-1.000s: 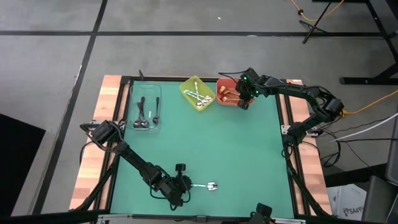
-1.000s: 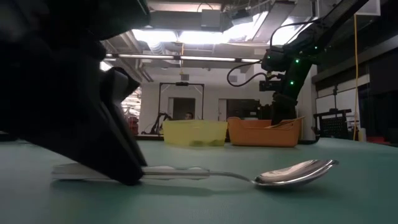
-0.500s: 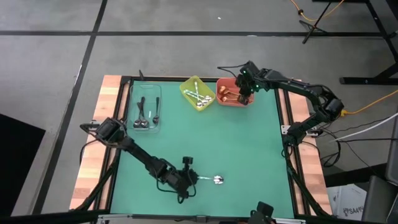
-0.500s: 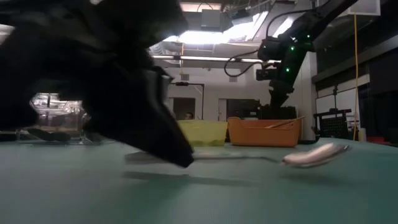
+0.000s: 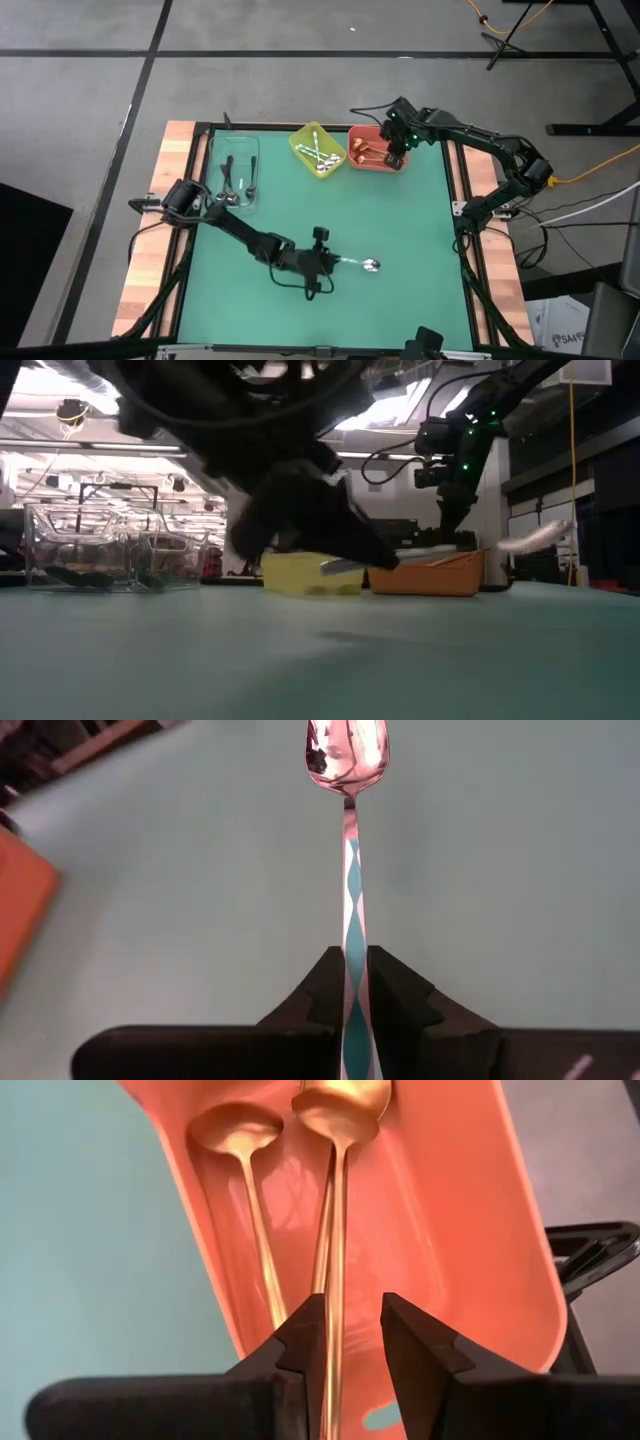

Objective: Sort silverware by color (type)
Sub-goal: Put the blue spoon into the green bin

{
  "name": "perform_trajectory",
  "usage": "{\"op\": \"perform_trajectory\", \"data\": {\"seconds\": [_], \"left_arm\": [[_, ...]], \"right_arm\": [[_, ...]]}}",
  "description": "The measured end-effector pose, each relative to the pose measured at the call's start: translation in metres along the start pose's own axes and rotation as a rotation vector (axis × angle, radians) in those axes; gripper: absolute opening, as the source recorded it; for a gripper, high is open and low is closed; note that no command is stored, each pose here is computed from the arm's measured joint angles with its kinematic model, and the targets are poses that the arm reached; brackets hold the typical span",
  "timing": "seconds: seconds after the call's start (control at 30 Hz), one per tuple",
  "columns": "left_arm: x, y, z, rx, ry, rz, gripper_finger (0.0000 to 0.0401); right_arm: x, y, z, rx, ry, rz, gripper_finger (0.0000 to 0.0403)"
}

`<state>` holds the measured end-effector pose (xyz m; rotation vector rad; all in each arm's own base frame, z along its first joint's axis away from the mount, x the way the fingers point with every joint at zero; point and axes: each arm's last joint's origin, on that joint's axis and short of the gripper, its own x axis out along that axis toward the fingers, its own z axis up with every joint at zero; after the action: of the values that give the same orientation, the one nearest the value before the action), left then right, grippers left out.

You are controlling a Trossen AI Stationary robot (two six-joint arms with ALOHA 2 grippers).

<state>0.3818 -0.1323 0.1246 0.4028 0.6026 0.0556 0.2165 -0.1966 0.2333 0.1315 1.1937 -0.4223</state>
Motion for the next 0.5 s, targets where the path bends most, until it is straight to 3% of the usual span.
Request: {"op": "perform_trajectory", "data": {"seconds": [0.5], "left_arm": [[0.006,0.101,0.010,0.224,0.002,0.187,0.0023]], "right_arm": [[0.000,0.002,-0.006,-0.002,0.060,0.023,0.0089]]}}
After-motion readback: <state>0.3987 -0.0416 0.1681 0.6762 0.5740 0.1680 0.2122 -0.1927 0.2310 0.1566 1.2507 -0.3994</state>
